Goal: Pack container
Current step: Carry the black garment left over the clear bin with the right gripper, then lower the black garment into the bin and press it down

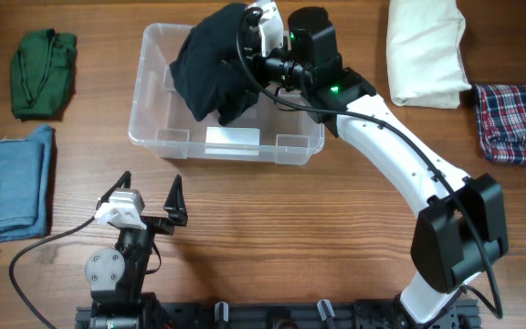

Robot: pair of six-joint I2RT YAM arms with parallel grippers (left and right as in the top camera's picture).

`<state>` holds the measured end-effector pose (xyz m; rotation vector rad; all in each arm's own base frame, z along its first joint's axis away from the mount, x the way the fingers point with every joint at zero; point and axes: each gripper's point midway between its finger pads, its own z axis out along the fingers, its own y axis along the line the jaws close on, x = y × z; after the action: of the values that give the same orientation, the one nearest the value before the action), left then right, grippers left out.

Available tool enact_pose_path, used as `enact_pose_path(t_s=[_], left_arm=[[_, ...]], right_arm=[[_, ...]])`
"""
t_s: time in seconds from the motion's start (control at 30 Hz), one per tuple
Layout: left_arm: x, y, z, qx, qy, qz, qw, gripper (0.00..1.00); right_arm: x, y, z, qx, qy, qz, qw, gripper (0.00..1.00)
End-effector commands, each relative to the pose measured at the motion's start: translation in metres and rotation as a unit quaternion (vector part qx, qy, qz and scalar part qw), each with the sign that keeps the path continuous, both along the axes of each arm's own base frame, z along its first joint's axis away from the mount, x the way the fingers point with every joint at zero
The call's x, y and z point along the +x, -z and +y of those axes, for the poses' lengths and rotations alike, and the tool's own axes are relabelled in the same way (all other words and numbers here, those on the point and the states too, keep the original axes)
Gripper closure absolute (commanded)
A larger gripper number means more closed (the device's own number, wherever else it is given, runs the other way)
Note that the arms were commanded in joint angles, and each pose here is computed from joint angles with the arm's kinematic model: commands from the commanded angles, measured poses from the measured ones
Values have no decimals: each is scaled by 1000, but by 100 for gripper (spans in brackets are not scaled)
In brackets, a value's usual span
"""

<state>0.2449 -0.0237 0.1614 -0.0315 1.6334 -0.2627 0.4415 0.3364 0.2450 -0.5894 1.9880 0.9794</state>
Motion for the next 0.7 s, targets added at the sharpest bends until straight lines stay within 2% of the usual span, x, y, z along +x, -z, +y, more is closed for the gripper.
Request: enact_pose_path(t_s=[0.0, 0.2, 0.47, 0.67], left_arm=[[0, 1, 2, -4, -4, 2, 1000, 0], [0, 1, 2, -4, -4, 2, 1000, 0], [0, 1, 2, -4, -4, 2, 1000, 0], [0, 1, 2, -4, -4, 2, 1000, 0]], right_arm=[[9, 7, -2, -28, 13, -14, 999, 96], [11, 9, -4, -36, 17, -17, 999, 96], [8, -12, 13, 6, 1, -41, 999, 96], [9, 9, 18, 1, -10, -20, 1000, 96]])
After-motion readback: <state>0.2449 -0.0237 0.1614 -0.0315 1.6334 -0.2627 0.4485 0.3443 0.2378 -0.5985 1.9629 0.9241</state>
